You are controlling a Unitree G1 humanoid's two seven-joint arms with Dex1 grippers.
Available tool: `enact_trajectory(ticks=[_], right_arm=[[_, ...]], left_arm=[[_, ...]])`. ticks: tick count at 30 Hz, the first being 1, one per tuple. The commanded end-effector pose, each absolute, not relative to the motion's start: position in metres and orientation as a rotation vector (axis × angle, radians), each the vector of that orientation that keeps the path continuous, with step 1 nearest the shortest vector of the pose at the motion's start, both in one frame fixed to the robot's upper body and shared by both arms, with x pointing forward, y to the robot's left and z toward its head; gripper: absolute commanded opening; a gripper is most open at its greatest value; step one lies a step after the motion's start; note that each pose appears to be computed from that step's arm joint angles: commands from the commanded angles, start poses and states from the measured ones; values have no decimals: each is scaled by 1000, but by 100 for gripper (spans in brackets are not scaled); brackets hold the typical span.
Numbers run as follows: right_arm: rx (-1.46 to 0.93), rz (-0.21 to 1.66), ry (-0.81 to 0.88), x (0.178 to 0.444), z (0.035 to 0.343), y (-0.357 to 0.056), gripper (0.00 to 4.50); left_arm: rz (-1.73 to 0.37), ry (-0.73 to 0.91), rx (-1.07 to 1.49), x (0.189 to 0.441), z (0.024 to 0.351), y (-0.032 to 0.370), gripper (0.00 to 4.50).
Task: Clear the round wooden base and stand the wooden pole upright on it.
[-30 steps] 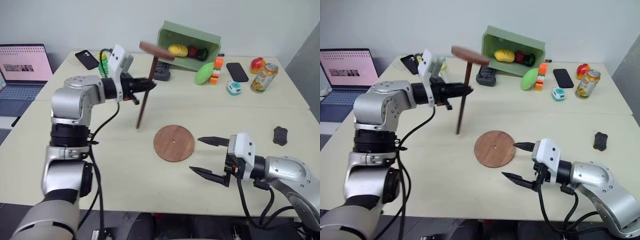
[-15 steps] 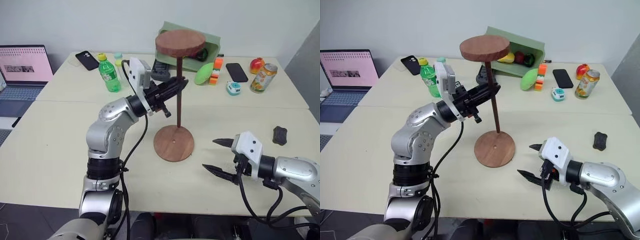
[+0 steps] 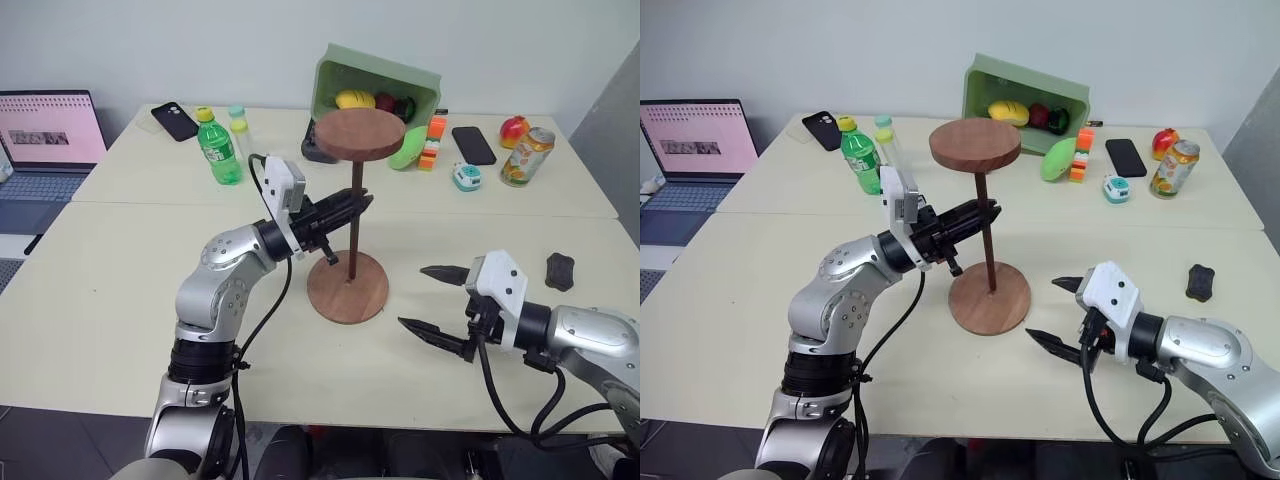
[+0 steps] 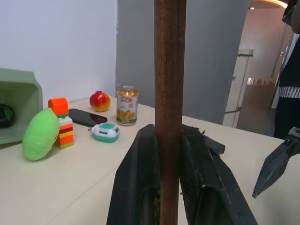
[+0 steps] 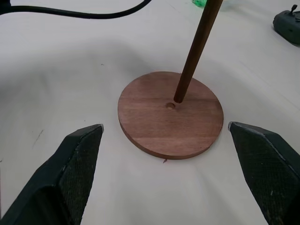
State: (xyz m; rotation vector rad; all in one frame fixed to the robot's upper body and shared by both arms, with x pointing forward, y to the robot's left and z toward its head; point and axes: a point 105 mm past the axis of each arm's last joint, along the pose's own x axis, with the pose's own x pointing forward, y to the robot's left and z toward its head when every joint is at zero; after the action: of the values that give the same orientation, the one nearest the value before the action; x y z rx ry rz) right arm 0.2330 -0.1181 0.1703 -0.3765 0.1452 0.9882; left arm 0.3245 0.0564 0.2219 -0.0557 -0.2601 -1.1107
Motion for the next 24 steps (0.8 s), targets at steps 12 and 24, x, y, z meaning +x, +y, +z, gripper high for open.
enact_trajectory(ticks=[12,24], right_arm=[[-420,1050,136,224,169,-111,450],[-425,1054,144,222,172,-111,450]], left_arm=[[-1126,-308,-23,317,223,55,24],[-1108,-306,0,321,213,55,24]])
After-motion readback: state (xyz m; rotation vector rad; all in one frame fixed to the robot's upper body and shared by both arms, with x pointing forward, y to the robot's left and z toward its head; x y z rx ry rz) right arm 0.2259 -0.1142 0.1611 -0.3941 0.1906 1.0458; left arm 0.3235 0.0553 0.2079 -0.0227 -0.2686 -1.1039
